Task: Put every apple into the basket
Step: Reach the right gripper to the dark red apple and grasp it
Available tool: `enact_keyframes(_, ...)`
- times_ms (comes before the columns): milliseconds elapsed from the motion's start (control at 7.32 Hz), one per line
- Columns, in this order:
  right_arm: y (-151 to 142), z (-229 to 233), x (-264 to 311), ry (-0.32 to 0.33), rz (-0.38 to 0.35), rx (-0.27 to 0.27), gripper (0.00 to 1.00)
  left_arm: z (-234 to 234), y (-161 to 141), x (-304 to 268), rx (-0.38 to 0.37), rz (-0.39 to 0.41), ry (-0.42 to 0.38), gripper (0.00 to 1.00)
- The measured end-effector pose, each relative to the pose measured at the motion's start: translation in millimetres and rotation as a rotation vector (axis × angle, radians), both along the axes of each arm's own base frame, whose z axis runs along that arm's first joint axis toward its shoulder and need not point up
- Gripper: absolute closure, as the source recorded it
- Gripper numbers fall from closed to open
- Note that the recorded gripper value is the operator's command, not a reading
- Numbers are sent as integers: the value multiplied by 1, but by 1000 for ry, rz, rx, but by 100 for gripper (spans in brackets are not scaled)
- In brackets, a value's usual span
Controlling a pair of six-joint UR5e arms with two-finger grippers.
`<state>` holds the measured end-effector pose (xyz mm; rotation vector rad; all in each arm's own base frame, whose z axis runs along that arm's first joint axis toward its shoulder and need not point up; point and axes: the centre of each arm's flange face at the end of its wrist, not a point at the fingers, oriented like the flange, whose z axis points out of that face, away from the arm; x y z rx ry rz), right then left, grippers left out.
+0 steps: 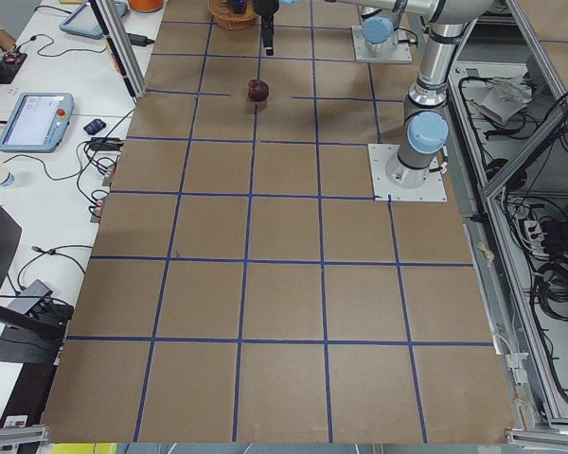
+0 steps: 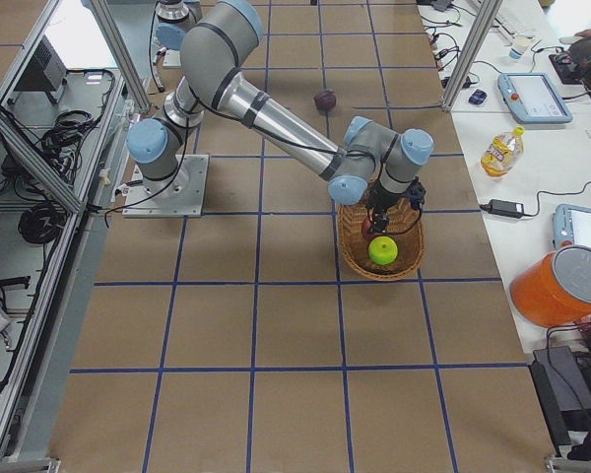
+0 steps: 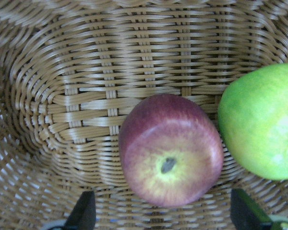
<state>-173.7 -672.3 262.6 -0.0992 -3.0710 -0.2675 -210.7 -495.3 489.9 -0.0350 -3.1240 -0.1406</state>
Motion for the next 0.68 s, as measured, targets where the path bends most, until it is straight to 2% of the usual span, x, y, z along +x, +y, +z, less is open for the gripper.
enact_keyframes(273, 13, 55, 65, -70, -24, -3, 0, 0, 18, 28, -3, -77, -35, 0)
enact_keyframes(410, 17, 75, 123, -87, -58, -3, 0, 1, 20, 39, -15, -79, -34, 0)
enact_keyframes(683, 32, 92, 255, -94, -64, 0, 0, 5, 17, 59, -39, -63, -30, 0)
